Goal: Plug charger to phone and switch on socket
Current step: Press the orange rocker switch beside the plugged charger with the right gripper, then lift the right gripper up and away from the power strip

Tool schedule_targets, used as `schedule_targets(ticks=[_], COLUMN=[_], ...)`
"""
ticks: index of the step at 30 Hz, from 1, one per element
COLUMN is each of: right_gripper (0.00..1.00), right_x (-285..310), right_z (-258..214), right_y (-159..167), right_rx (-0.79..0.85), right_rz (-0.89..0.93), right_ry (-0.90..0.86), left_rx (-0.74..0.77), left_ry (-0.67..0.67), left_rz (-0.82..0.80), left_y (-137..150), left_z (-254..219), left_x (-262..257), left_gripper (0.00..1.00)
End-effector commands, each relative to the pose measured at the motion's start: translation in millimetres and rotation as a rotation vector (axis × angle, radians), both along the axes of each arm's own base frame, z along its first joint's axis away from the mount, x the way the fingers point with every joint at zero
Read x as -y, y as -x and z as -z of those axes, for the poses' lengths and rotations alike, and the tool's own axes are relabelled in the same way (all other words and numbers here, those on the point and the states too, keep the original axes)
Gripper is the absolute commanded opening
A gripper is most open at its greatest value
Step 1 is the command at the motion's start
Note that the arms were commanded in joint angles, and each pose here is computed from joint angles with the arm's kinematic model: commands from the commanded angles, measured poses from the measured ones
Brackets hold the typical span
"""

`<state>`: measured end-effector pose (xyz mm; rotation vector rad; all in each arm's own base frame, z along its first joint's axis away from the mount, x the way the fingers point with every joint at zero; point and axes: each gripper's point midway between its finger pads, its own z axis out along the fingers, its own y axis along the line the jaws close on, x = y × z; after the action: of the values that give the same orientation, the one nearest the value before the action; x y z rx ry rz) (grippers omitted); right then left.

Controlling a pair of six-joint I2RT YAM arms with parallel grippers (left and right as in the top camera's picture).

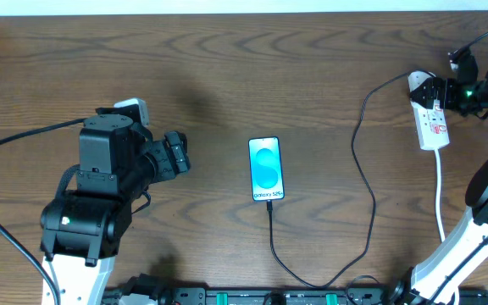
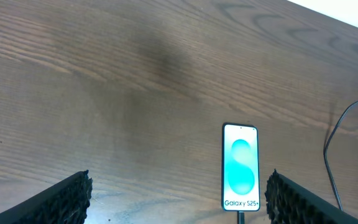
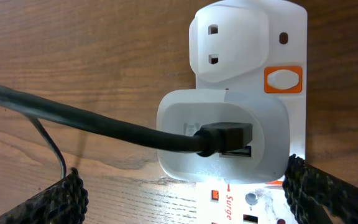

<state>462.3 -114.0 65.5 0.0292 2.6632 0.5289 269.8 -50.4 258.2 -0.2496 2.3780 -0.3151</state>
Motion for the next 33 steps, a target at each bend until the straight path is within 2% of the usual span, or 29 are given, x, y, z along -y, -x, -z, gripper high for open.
schedule_targets(ticks=[1,19,28,33], right_gripper=[0.99,0.99,0.99,0.99], right_x=[-6.9,-30.7,-28.4,6.5], right_z=[7.5,50.6,50.4,40.8], right_y=[2.0,32.3,31.9,25.8], right_rx=[-0.019,-0.085,-0.082,-0.117], right_rz=[-0.024,-0.031,-0.027,0.101], right_ry=[-0.007,-0.108,-0.104,-0.007], left_rx=[0.002,0.002,0.002,0.002], left_ry=[-0.017,-0.017,-0.017,-0.017], left_rz=[0.0,0.0,0.0,0.0], left_y=[-0.8,-0.8,-0.8,-0.8], left_z=[0.1,0.1,0.1,0.1], left_x=[-1.9,-1.9,-1.9,-2.0], left_gripper=[0.89,0.89,0.89,0.89])
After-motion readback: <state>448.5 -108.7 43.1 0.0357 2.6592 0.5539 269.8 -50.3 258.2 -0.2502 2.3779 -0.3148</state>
